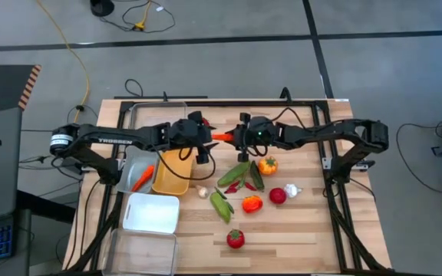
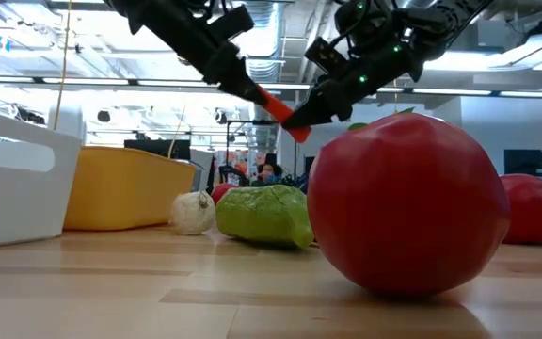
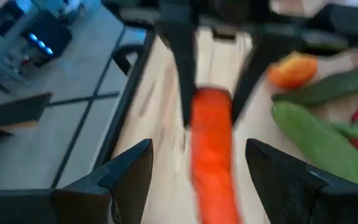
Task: Sort produce into baskets
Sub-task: Put the top center carrot into the gray bin
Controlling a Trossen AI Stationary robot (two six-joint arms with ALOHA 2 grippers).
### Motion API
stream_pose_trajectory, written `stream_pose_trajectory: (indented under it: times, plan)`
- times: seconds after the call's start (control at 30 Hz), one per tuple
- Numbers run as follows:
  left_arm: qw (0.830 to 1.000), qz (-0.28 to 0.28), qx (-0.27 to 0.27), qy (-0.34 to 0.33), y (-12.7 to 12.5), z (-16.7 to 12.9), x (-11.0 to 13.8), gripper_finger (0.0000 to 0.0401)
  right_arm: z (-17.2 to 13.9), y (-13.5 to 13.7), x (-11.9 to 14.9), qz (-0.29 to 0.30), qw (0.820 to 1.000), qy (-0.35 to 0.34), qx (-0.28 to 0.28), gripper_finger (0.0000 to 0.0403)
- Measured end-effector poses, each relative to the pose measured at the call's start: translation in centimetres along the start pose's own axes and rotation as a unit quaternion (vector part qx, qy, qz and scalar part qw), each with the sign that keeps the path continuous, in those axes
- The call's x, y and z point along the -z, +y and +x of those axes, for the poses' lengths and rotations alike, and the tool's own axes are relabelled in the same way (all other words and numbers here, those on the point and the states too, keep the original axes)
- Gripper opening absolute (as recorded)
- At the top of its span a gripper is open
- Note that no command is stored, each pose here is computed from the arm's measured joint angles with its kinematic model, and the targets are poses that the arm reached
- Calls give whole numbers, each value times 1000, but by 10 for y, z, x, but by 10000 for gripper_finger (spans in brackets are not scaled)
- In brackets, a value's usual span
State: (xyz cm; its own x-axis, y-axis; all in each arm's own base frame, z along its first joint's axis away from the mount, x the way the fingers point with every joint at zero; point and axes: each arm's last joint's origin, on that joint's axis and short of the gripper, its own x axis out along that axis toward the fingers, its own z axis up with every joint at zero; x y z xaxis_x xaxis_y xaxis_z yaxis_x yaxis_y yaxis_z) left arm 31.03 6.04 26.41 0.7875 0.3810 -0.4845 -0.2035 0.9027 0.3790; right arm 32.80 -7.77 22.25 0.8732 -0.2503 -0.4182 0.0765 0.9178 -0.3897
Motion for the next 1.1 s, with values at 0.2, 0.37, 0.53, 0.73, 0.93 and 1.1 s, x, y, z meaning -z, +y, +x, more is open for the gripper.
stream_pose_trajectory:
  times: [0.2,0.37,0.53,0.73,0.93,1.1]
  plan:
    - [1000,-3,-4,-15,1,0,-3,245,0,2,-2,-4,1000,-5,-1,165]
    - [1000,-3,-3,-10,1,0,-2,244,0,1,-2,-4,1000,-8,1,165]
    - [1000,-2,-2,-9,1,0,-2,210,0,0,-5,-4,1000,-22,7,165]
    - [1000,-2,-1,-9,1,0,-2,135,0,0,-6,-4,1000,-26,10,165]
    - [1000,0,0,-9,0,0,-2,79,0,0,-6,-3,1000,-27,10,166]
    - [1000,-1,0,-9,0,0,-2,66,0,-1,-6,-2,1000,-27,11,186]
